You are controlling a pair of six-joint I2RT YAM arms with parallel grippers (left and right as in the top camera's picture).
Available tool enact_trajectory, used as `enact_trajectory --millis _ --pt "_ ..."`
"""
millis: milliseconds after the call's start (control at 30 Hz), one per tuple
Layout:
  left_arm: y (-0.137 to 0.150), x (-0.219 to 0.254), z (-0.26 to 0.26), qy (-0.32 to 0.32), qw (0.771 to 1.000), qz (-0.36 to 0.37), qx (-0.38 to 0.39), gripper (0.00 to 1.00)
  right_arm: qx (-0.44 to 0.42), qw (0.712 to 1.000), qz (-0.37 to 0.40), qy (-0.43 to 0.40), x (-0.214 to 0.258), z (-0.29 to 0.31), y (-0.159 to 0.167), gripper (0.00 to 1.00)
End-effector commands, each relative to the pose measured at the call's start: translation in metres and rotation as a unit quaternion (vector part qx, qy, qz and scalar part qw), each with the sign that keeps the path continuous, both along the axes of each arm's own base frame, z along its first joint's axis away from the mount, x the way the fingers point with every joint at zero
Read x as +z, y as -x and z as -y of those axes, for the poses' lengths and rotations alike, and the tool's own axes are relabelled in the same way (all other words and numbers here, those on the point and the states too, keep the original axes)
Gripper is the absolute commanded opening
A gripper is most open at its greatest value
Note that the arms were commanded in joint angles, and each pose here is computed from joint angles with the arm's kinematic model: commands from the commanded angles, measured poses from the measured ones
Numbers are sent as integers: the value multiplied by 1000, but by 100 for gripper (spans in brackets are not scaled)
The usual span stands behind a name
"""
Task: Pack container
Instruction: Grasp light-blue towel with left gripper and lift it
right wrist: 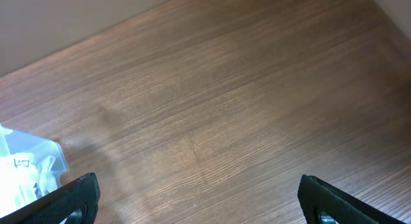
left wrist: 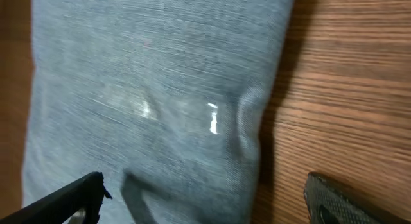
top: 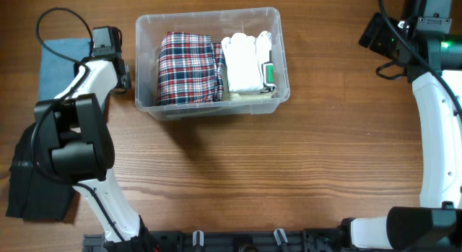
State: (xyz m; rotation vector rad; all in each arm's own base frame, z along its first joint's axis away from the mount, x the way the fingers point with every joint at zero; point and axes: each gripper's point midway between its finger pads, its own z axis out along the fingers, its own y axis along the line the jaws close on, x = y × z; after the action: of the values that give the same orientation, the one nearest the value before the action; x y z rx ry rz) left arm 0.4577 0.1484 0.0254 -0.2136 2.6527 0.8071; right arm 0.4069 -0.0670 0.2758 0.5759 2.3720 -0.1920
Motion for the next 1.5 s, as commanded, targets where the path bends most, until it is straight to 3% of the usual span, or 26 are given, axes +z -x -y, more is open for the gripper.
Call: enact_trajectory --millis 0,200,233,267,300,333,467,600,767,967,1133,1300,1467 --pt "10 -9 -25 -43 998 -28 24 100 -10 1000 13 4 10 3 1 100" --pt "22 -7 -63 -50 997 -26 60 99 -10 1000 13 4 10 3 1 100" --pt "22 -7 -65 -51 996 -22 63 93 -10 1000 13 4 10 3 1 100" --pt "22 -7 -65 -51 996 -22 63 81 -10 1000 13 4 10 3 1 100" --pt "22 -7 -65 -51 997 -22 63 56 -10 1000 13 4 10 3 1 100" --pt "21 -7 -64 -51 997 -22 61 38 -10 1000 13 4 10 3 1 100" --pt "10 -3 -54 -54 997 -6 50 4 -10 1000 13 4 10 3 1 100" --pt "1 14 -48 -78 996 13 48 4 -10 1000 13 3 10 3 1 100" --pt "-9 103 -48 -87 987 108 75 4 -10 1000 13 3 10 3 1 100" --pt "7 199 -45 -92 971 204 86 4 -10 1000 13 4 10 3 1 100" --pt "12 216 -35 -91 969 217 77 4 -10 1000 13 4 10 3 1 100" --pt "20 270 18 -82 960 263 45 4 -10 1000 13 4 10 3 1 100" --pt "45 311 100 14 948 316 45 4 -10 1000 13 4 10 3 1 100"
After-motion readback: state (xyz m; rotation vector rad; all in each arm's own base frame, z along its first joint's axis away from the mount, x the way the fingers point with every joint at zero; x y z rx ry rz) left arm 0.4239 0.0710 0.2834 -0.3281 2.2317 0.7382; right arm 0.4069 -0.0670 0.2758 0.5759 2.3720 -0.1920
